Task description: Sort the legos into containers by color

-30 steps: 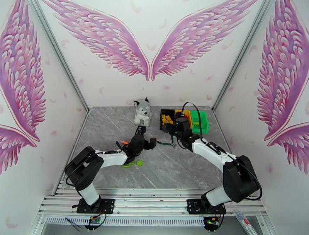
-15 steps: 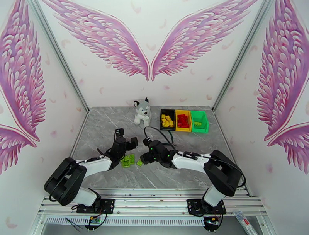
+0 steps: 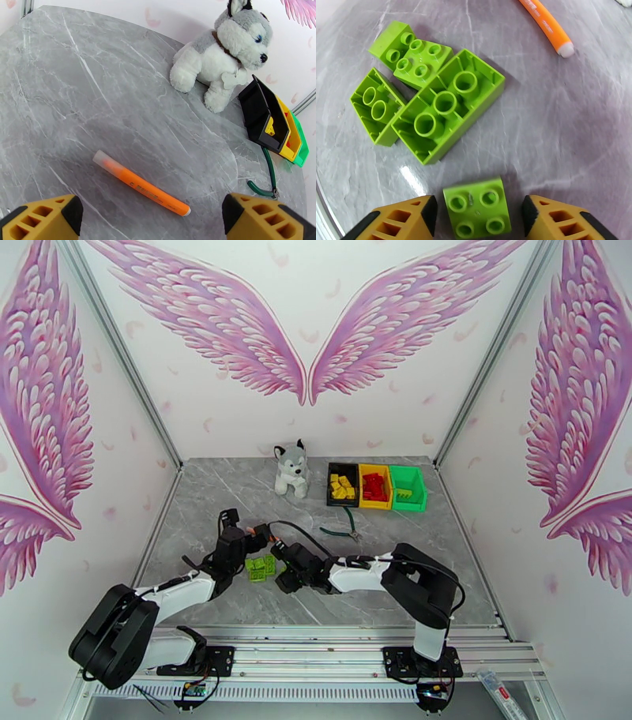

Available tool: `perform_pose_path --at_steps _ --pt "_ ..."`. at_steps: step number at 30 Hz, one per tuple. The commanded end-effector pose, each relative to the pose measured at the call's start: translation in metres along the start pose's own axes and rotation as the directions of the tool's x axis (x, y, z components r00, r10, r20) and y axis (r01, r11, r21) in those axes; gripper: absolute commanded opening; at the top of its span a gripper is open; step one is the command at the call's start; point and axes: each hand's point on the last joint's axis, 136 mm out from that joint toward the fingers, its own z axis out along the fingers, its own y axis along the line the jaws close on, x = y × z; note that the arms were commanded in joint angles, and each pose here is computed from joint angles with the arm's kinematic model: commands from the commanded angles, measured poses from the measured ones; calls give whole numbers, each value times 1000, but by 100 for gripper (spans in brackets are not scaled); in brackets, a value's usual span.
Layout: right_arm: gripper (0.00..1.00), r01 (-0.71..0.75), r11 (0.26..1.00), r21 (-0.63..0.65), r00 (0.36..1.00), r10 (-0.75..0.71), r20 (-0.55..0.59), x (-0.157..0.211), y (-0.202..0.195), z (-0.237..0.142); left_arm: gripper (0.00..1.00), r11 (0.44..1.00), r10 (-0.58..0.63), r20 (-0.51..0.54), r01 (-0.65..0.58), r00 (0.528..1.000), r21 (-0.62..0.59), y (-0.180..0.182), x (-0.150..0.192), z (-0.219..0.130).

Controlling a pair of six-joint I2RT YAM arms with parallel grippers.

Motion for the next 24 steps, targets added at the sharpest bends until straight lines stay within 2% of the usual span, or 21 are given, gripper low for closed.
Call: perform_pose_path --at_steps 1,5,13,17,20,24 --pt "53 18 999 50 998 -15 -58 13 -5 11 99 1000 -4 -6 4 1000 -12 6 1 -4" --pt "48 12 998 65 998 -9 -54 13 -8 11 99 1000 -1 -12 1 1000 -13 7 2 -4" --pt "47 11 997 80 999 -7 -48 10 -10 5 99 1000 -3 -27 3 1000 12 1 5 0" --pt "32 -6 995 101 999 10 -34 8 -15 0 99 999 0 -44 2 999 34 -6 8 6" --pt "24 -38 991 125 999 38 -2 3 -23 -7 99 998 3 -62 1 998 66 -16 13 12" --pt "22 -121 982 143 992 116 46 -5 -44 -17 99 992 25 -88 -14 996 125 -39 22 23"
